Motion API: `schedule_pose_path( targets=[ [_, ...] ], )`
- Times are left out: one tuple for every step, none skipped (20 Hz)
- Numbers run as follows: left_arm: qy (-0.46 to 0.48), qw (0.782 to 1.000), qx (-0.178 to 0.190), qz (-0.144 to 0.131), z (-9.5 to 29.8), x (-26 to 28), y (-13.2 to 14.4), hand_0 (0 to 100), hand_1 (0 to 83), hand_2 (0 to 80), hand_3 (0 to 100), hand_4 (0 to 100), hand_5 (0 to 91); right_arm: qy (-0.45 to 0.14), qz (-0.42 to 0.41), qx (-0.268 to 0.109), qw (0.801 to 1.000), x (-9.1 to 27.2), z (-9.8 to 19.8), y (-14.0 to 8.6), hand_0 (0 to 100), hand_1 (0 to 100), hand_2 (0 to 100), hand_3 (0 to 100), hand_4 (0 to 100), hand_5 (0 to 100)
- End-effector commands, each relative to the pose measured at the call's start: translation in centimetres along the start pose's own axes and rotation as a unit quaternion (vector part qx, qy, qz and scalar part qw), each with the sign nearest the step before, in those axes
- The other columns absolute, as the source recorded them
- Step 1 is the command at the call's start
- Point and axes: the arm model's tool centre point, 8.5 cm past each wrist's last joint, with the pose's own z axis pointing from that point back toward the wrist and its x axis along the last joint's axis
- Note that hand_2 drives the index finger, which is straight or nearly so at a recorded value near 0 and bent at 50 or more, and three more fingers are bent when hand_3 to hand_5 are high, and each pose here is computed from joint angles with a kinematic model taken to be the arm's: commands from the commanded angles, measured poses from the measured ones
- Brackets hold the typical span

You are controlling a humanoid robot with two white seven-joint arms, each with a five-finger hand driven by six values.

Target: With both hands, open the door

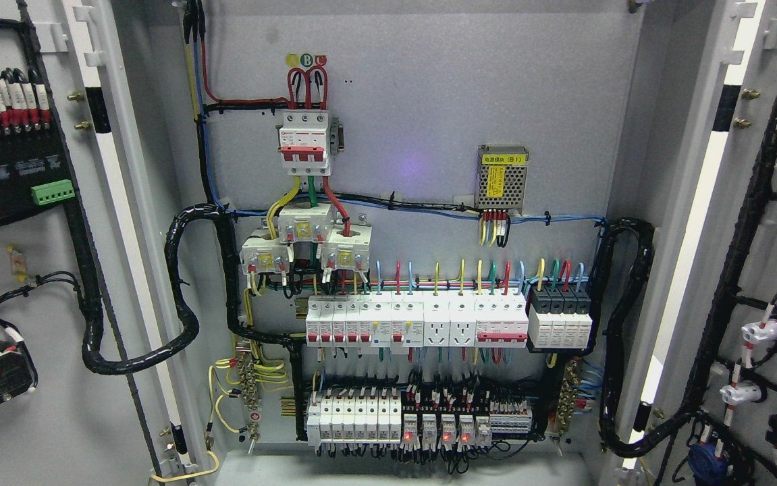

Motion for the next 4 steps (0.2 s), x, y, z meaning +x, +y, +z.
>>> schedule_pose_path(
  targets=[
    [-0.013,1.0,0.006,-0.002,-0.3,1.1,-0.3,0,0.0,0.0,0,0,0.0,0.029,-0.007,0.005,1.0,-1.8,0.1,0.9,0,0,0,0,0,0],
    [-0.018,1.0,0.004,-0.002,-0.4,1.5,-0.5,0,0.0,0.0,0,0,0.0,0.028,-0.006,0.005,1.0,-1.7,0.0,0.9,0,0,0,0,0,0],
    [-0.023,1.0,0.003,-0.003,-0.5,1.9,-0.5,0,0.0,0.0,0,0,0.0,0.03,-0.007,0.005,1.0,-1.8,0.1,0.9,0,0,0,0,0,0],
    [-0.026,1.0,0.002,-0.003,-0.5,2.2,-0.6,0,0.0,0.0,0,0,0.0,0.029,-0.007,0.005,1.0,-1.7,0.1,0.9,0,0,0,0,0,0]
  ],
)
